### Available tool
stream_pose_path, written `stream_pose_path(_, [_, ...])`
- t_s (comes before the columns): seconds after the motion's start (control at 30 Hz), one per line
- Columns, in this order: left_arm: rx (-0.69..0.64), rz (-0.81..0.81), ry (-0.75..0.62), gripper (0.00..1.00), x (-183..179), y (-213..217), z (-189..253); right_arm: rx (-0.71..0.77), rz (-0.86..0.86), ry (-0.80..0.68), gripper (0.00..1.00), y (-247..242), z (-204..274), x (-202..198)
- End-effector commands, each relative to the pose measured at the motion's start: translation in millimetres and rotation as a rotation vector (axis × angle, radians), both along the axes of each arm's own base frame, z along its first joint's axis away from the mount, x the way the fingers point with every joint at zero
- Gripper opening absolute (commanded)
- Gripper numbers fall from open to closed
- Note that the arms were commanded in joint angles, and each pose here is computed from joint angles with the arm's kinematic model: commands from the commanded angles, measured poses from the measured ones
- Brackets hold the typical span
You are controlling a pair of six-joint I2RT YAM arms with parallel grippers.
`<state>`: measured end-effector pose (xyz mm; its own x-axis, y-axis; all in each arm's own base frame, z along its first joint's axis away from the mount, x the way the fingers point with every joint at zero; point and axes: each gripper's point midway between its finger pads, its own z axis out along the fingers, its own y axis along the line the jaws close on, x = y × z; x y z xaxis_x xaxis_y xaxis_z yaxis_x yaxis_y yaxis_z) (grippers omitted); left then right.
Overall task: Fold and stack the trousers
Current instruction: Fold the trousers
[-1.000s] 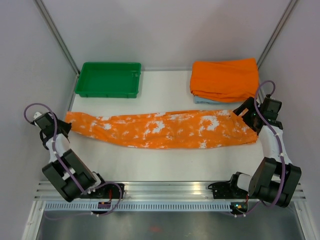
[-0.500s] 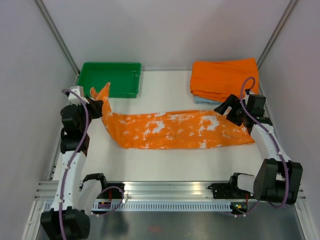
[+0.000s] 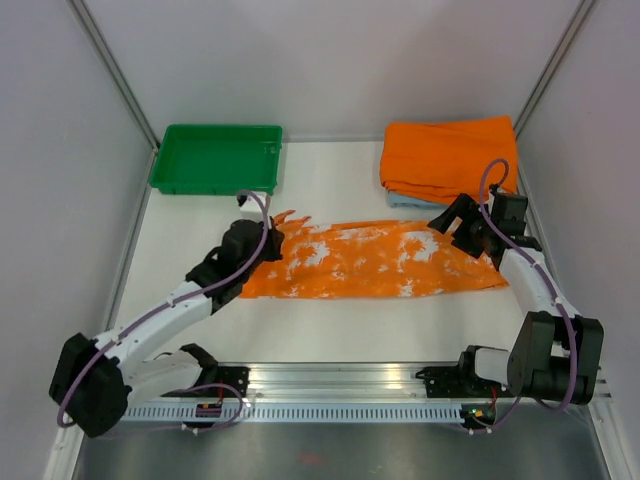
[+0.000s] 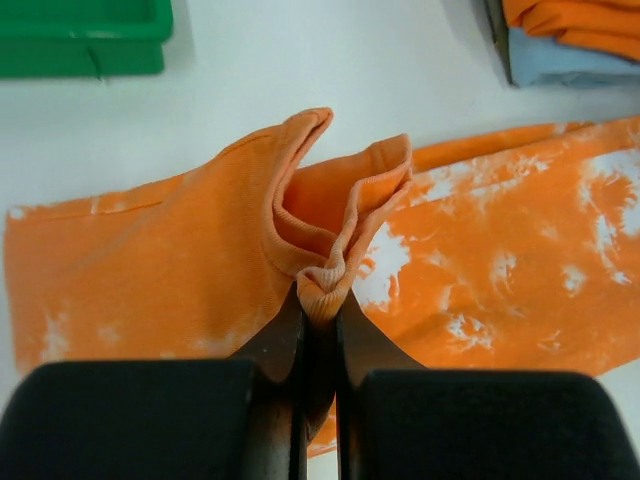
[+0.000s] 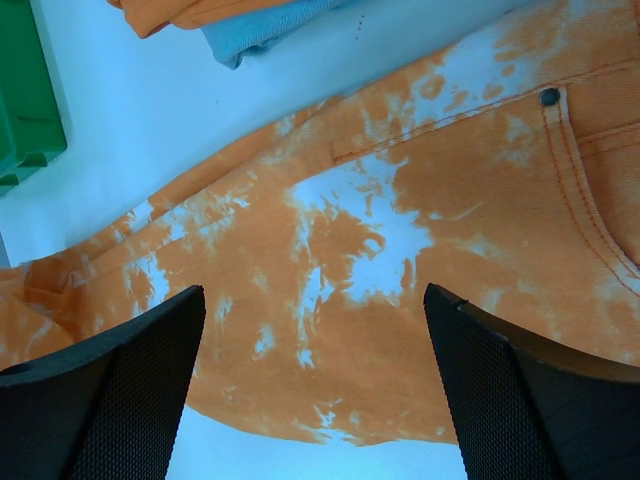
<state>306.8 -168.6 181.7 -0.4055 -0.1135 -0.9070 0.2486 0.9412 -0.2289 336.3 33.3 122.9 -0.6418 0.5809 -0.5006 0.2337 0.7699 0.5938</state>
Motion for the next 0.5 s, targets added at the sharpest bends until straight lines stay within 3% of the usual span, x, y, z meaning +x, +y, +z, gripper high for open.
stream_pose_path(0.0, [-0.076,0.245,-0.016,0.02,20,-2,4,-0.010,-0.039,0.016,0.97,-6,-3,4])
stream_pose_path(0.17, [-0.130,0.186,-0.003,0.02,25,-65,8,-0.029,-0.052,0.031,0.98,-9,-1,2])
stream_pose_path(0.33, [-0.154,0.154,0.073,0.02,34,-111,-16,-0.044,-0.045,0.052,0.98,-11,-9,-2])
stream_pose_path(0.47, [-0.099,0.126,0.074,0.02,41,-145,-25,-0.025,-0.038,0.064,0.98,-7,-14,-8])
